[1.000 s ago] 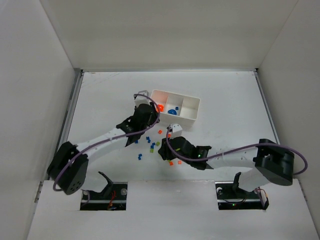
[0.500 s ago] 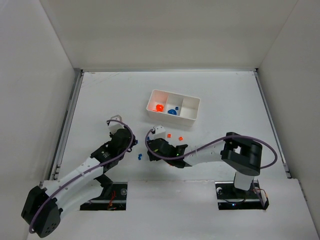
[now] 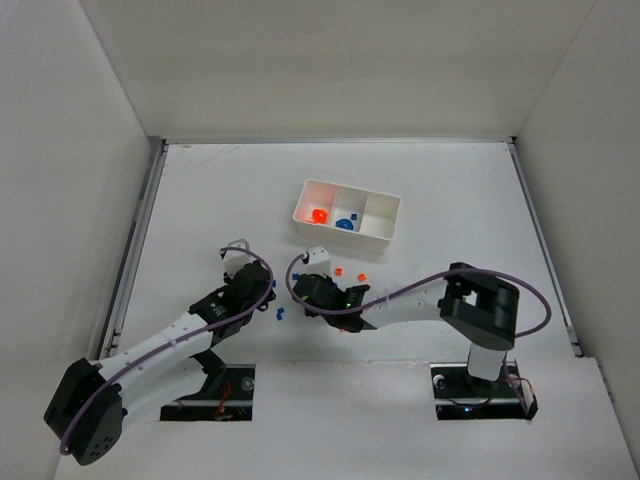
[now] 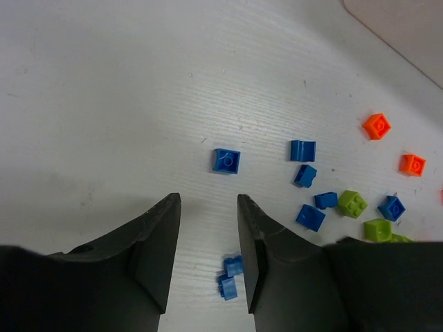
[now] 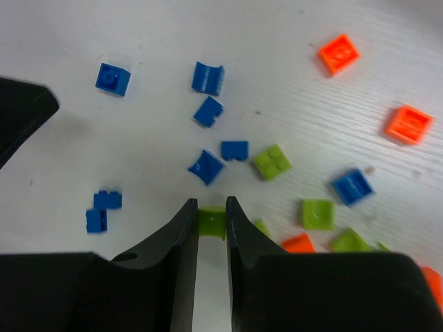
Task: Sort the legos into containers by color
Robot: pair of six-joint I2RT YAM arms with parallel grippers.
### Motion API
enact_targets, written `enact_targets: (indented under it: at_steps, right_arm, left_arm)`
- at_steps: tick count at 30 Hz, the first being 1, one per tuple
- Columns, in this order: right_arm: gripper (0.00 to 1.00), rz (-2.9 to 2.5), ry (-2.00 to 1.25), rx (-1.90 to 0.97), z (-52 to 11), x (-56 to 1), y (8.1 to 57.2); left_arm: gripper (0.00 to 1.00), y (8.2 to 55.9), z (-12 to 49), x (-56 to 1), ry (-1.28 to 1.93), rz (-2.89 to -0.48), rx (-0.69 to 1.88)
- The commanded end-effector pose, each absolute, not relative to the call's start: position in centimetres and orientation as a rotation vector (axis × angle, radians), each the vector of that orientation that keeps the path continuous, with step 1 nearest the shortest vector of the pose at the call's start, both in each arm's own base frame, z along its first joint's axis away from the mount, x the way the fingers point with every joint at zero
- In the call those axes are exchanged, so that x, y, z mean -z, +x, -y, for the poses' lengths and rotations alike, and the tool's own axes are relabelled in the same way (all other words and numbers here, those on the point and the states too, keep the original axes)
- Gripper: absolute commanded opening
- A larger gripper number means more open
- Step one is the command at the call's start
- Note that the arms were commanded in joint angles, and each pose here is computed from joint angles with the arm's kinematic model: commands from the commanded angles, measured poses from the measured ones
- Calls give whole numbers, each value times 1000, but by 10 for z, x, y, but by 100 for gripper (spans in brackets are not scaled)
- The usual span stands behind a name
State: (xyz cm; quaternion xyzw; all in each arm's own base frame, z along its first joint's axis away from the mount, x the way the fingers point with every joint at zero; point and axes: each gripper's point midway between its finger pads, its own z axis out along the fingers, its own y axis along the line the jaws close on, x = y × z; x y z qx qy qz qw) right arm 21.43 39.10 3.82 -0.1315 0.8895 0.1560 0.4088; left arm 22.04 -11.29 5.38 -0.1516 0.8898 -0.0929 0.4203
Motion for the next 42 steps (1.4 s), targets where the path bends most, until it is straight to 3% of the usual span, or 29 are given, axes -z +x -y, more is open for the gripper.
enact_targets:
  at_steps: [1,8,12,20,22,24,26,30,38,42]
  right_arm:
    - [17,-2109,-277,-523,-372,-123,217]
    - [18,-1936,-16,-431,-271,-193,319]
    - [18,-1928,100,-347,-228,-187,368]
    - [20,-1967,169,-284,-206,-159,408]
    - [25,-1976,173,-278,-206,-156,410]
    - [40,-1968,171,-267,-204,-159,409]
    - [48,-1954,164,-279,-207,-165,405]
    - [49,-1937,132,-320,-216,-174,386]
    - [41,-1982,-40,-467,-263,-158,318]
    - [41,-2025,-125,-519,-287,-140,283]
  left_arm:
    - [36,235,127,-65,-394,-2181,288]
    - [36,238,135,-57,-352,-2206,280]
    - [36,241,140,-53,-343,-2208,286]
    - [36,243,136,-48,-328,-2214,236]
    - [36,243,133,-43,-333,-2213,220]
    - [36,243,132,-41,-338,-2219,220]
    - [35,244,134,-40,-328,-2226,212]
    - [34,247,136,-36,-324,-2230,209]
    - [32,260,134,-31,-315,-2229,154]
    - [20,262,137,-23,-291,-2258,142]
